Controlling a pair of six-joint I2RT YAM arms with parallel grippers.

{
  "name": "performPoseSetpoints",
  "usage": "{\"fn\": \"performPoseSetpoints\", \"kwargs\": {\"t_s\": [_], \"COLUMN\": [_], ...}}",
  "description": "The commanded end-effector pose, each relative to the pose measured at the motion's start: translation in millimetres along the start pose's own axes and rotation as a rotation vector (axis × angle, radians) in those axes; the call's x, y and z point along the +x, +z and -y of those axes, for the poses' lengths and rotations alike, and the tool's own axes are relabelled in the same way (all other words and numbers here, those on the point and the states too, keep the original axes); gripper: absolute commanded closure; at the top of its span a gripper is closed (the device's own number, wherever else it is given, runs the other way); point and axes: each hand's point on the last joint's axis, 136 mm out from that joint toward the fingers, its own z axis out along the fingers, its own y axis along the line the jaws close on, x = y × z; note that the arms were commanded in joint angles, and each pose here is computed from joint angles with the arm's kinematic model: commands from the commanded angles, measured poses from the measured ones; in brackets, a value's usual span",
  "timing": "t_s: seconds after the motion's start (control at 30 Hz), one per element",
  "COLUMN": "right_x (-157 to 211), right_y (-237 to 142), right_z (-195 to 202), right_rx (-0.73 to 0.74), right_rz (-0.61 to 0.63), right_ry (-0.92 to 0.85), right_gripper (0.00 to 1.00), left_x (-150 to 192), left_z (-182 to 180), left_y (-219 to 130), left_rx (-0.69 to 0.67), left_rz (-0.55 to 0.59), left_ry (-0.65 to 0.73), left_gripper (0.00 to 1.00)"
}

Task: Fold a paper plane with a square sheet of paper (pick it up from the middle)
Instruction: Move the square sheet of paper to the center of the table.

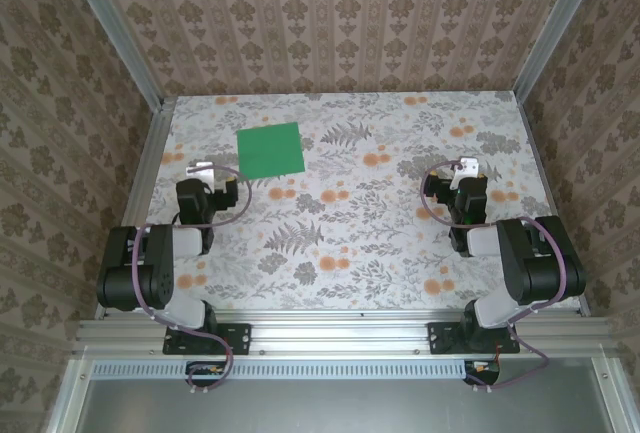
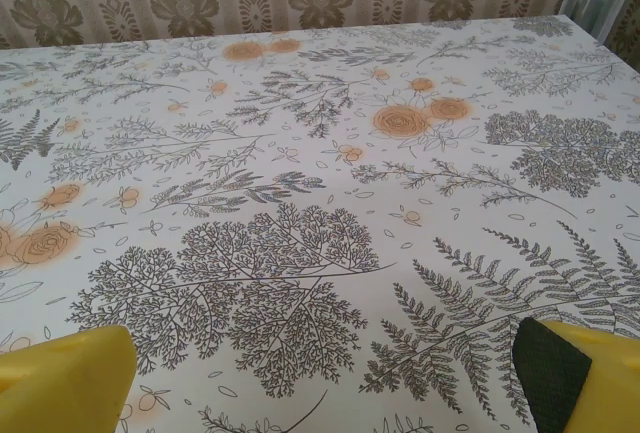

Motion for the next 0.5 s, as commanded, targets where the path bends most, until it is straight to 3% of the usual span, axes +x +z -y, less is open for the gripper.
{"fn": "performPoseSetpoints", "kwargs": {"t_s": [0.0,0.27,0.47], "right_x": [-6,-5,-5], "right_y": [-2,-1,2], "right_z": [-2,-2,-20], "right_rx": [-0.019,-0.019,-0.119], "right_rz": [0.03,0.028,0.003], "right_ry": [0.019,0.018,-0.022], "right_gripper": [0.0,0.0,0.0], "left_x": [-7,-8,-8], "left_z": [-1,0,-1], "left_y": [3,3,3], "left_rx": [-0.002,0.0,0.0], "left_rz": [0.016,0.018,0.017], "left_ry": [0.017,0.018,0.017], "left_gripper": [0.0,0.0,0.0]}}
